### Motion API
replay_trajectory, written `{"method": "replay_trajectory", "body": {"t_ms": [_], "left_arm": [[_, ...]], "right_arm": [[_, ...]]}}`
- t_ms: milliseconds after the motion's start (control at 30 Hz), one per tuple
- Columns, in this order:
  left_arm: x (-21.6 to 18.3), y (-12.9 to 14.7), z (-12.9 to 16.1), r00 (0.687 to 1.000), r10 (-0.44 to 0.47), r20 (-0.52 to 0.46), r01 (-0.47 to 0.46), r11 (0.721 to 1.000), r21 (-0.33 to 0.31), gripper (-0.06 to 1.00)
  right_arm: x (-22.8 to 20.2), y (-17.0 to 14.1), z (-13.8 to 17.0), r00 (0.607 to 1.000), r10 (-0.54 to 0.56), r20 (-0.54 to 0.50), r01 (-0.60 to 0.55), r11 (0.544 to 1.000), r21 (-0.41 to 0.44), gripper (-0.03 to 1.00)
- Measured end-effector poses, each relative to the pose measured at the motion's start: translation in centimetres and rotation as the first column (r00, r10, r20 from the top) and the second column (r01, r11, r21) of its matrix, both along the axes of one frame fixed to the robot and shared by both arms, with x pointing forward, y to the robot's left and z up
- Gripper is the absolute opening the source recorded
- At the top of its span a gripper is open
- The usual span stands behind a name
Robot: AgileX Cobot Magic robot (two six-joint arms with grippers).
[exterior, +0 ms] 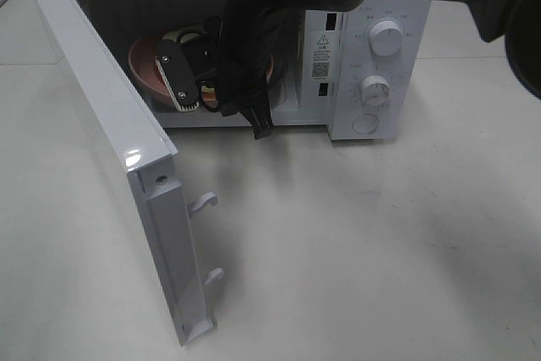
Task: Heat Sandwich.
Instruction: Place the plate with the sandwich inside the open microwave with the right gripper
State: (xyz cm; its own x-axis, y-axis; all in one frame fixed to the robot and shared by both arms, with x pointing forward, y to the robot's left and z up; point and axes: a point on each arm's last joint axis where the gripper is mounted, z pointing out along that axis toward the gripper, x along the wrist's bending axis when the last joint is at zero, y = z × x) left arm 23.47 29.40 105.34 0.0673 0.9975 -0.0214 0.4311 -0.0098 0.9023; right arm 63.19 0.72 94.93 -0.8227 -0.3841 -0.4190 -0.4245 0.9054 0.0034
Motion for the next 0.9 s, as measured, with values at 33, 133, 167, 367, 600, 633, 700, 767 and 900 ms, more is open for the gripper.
{"method": "replay_trajectory", "body": {"t_ms": [33,133,167,367,600,633,700,767,900], "left_arm": [[0.0,0.0,0.0,1.0,0.0,0.0,0.0,1.0,0.0,0.99],[0.0,0.0,0.0,1.0,0.0,0.0,0.0,1.0,0.0,0.99],[0.0,0.0,0.0,1.0,0.0,0.0,0.0,1.0,0.0,0.99],[0.0,0.0,0.0,1.0,0.0,0.0,0.0,1.0,0.0,0.99],[0.0,0.0,0.0,1.0,0.0,0.0,0.0,1.0,0.0,0.99],[0.0,0.0,0.0,1.0,0.0,0.0,0.0,1.0,0.0,0.99],[0.0,0.0,0.0,1.0,0.0,0.0,0.0,1.0,0.0,0.99],[0.0,0.0,0.0,1.0,0.0,0.0,0.0,1.0,0.0,0.99],[0.0,0.0,0.0,1.0,0.0,0.0,0.0,1.0,0.0,0.99]], "right_arm": [[0.2,0.1,0.0,1.0,-0.002,0.005,0.002,1.0,0.003,0.04],[1.0,0.3,-0.3,1.0,-0.018,0.011,0.018,1.0,0.012,0.04],[1.0,0.3,-0.3,1.0,-0.018,0.011,0.018,1.0,0.012,0.04],[2.2,-0.1,-1.0,0.996,-0.085,0.005,0.085,0.996,0.029,0.04],[2.3,-0.4,-1.1,0.995,-0.102,0.004,0.102,0.994,0.03,0.05],[2.3,-0.4,-1.1,0.994,-0.113,0.0,0.113,0.993,0.034,0.05],[2.3,-0.4,-1.1,0.993,-0.117,-0.001,0.117,0.992,0.036,0.07],[2.4,-0.4,-1.1,0.993,-0.115,0.005,0.115,0.993,0.036,0.09],[2.5,-0.3,-0.9,0.993,-0.114,0.018,0.113,0.993,0.045,0.21]]}}
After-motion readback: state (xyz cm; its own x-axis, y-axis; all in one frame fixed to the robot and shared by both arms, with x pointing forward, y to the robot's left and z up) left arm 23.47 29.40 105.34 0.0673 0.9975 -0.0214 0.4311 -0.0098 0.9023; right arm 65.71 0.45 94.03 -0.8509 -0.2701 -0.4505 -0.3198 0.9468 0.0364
